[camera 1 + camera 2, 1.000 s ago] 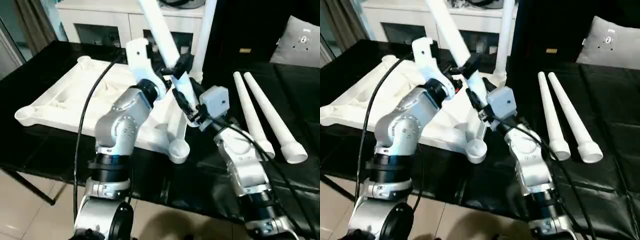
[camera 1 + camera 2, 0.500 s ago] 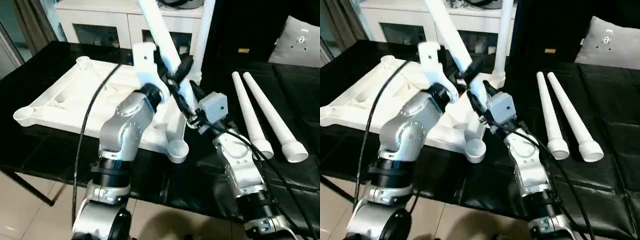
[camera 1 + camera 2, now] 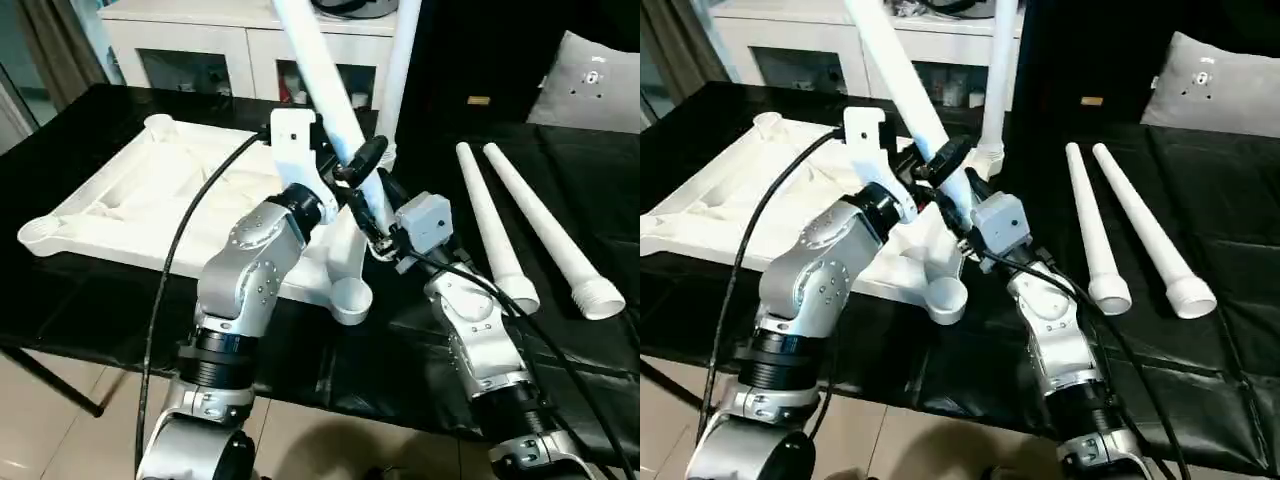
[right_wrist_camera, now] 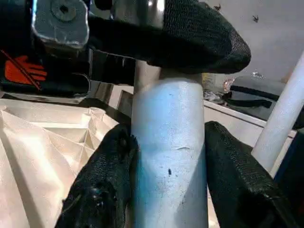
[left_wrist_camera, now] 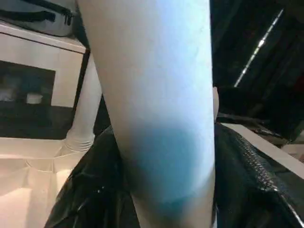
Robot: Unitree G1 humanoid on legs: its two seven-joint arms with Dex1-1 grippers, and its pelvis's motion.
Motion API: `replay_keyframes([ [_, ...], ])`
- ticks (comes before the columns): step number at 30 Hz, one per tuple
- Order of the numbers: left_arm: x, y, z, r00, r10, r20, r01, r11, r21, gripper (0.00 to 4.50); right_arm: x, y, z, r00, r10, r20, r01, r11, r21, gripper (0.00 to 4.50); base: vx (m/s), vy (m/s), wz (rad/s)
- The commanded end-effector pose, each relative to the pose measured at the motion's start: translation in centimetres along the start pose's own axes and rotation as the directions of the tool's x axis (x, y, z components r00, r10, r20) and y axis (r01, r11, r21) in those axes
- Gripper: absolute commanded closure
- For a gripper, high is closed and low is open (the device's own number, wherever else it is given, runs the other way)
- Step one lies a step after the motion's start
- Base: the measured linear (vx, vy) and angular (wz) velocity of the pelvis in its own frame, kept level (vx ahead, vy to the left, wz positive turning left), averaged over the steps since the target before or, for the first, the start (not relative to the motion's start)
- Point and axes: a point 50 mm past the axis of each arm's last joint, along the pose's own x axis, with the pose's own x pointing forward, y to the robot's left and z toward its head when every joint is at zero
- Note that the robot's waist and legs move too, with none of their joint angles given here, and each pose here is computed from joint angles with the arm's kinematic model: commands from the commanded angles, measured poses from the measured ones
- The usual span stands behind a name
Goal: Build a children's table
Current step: Pick table leg
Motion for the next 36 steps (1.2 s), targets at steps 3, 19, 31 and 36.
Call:
replay_keyframes([
  [3,-0.2,0.5,-0.4,1.0,0.02,-0.023,-0.02,1.0,0.008,2.41,0.6,-0.5,1.1,0.998,0.001,0.064,0.001,1.0,-0.026,2.64,0.0,0.0,0.0],
  [19,0.1,1.4,0.5,0.994,0.1,0.046,-0.089,0.977,-0.192,2.5,0.9,-0.3,1.0,0.998,0.046,0.038,-0.045,0.999,-0.006,2.29,0.0,0.0,0.0],
  [31,-0.2,3.4,1.2,0.982,0.18,0.049,-0.17,0.972,-0.163,2.5,0.7,-0.7,1.5,0.993,0.103,0.066,-0.111,0.983,0.149,1.12,0.0,0.0,0.0],
  [36,-0.5,4.3,1.8,0.983,0.179,0.038,-0.173,0.975,-0.138,2.6,0.3,-2.8,2.1,0.997,-0.009,0.079,-0.012,0.963,0.27,0.75,0.0,0.0,0.0],
])
